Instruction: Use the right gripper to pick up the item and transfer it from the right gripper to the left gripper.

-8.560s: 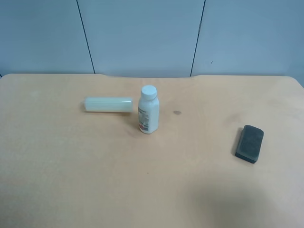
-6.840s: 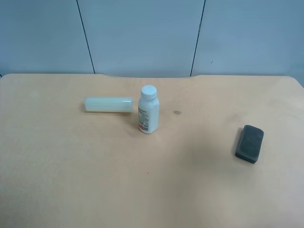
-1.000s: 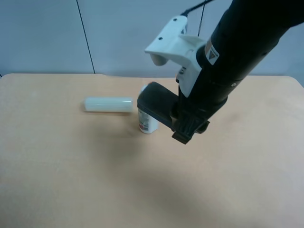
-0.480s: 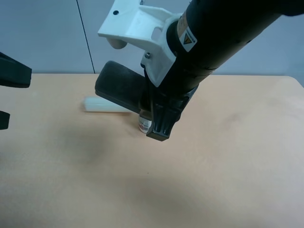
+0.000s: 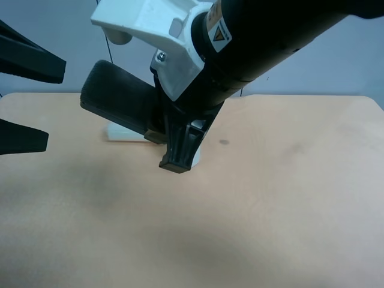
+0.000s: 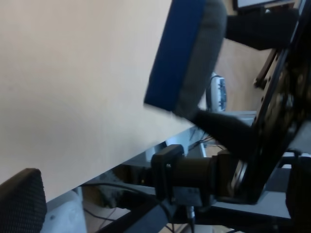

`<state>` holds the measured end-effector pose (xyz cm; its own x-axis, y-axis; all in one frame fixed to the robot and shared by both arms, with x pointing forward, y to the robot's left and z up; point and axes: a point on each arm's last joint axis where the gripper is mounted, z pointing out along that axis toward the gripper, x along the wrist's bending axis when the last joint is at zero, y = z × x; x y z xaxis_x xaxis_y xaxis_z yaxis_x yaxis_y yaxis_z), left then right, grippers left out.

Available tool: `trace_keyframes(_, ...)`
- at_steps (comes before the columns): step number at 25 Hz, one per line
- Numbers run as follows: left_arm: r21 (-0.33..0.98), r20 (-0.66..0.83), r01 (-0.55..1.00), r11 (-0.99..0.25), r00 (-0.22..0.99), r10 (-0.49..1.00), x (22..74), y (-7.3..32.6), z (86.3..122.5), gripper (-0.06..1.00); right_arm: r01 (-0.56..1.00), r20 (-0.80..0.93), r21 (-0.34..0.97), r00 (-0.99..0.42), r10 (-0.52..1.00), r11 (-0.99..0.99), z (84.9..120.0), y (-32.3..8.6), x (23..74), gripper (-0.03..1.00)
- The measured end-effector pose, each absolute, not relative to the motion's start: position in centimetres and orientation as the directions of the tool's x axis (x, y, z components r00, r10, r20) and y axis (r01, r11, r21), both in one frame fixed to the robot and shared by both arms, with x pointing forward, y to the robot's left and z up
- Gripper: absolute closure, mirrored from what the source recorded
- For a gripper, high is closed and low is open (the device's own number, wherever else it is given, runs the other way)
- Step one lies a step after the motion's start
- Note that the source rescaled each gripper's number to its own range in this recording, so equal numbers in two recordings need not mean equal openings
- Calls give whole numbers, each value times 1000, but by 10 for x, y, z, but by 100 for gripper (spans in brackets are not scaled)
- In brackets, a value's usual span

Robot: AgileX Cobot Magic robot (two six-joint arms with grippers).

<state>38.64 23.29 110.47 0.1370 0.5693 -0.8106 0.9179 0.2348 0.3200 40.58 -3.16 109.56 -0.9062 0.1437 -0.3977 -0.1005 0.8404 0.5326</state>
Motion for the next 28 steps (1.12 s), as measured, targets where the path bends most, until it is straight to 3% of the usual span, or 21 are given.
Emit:
trace_keyframes(20,315,-845,923,222,167,508,388,229,1108,-6,-165,-324,677,-942,89,718,1104,-16,395,97)
trace_keyframes(28,316,-845,923,221,167,508,388,229,1108,7,-167,-293,705,-953,69,689,1105,-14,391,97)
